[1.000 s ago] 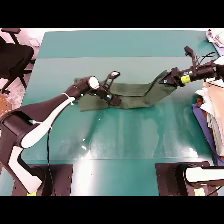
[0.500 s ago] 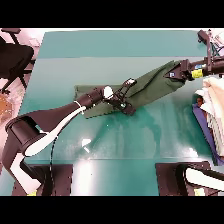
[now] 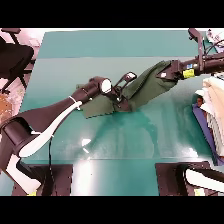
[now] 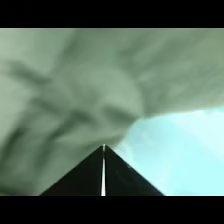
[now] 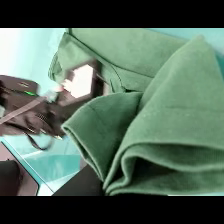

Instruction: Fold the shirts.

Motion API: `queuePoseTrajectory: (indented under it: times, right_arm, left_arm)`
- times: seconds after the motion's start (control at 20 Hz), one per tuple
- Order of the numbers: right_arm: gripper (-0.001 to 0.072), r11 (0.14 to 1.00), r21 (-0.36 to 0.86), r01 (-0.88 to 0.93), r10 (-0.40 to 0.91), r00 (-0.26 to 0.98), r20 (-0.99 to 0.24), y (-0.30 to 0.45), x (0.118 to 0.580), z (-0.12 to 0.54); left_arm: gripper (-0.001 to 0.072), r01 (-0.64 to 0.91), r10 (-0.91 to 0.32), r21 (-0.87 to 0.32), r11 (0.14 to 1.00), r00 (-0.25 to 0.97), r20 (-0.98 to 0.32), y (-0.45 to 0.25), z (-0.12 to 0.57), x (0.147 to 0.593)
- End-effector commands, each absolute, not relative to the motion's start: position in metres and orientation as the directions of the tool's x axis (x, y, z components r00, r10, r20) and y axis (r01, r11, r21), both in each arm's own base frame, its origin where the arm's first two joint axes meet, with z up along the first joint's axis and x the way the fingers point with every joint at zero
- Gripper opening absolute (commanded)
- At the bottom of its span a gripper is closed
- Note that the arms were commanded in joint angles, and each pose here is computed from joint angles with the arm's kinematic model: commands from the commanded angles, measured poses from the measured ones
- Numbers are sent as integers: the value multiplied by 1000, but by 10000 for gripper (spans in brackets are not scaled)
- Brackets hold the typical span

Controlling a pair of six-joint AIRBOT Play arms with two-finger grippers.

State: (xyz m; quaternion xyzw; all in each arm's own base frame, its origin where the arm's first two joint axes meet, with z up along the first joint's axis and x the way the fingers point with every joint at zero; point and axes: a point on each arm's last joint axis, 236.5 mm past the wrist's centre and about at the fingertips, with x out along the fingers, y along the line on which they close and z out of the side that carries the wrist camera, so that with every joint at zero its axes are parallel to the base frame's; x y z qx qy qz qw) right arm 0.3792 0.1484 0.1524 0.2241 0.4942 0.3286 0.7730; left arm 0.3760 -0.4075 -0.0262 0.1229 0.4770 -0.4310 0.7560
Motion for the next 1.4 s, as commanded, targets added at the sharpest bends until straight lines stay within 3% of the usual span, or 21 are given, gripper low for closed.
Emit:
queuePoseTrajectory:
  times: [0.0, 0.15, 0.35, 0.7, 1.0, 1.35]
  right_arm:
    - [20, 680, 677, -282, 733, 295, -613, 151, 383, 150]
    - [20, 683, 674, -281, 729, 310, -610, 150, 386, 150]
    - [19, 684, 674, -280, 729, 316, -608, 150, 388, 151]
    - [19, 658, 697, -284, 751, 319, -578, 155, 389, 158]
    - [19, 626, 720, -299, 776, 323, -541, 166, 390, 167]
    - [19, 569, 722, -393, 822, 268, -502, 229, 375, 176]
  left_arm:
    - [24, 747, -483, -167, 644, 227, -846, -377, -20, 400]
    - [23, 733, -532, -180, 656, 281, -799, -390, -13, 414]
    - [24, 702, -553, -295, 648, 169, -816, -403, -42, 393]
    - [24, 659, -598, -381, 648, 131, -791, -417, -53, 388]
    - [24, 656, -601, -395, 644, 114, -791, -427, -65, 381]
    - [24, 656, -622, -404, 638, 130, -772, -437, -60, 380]
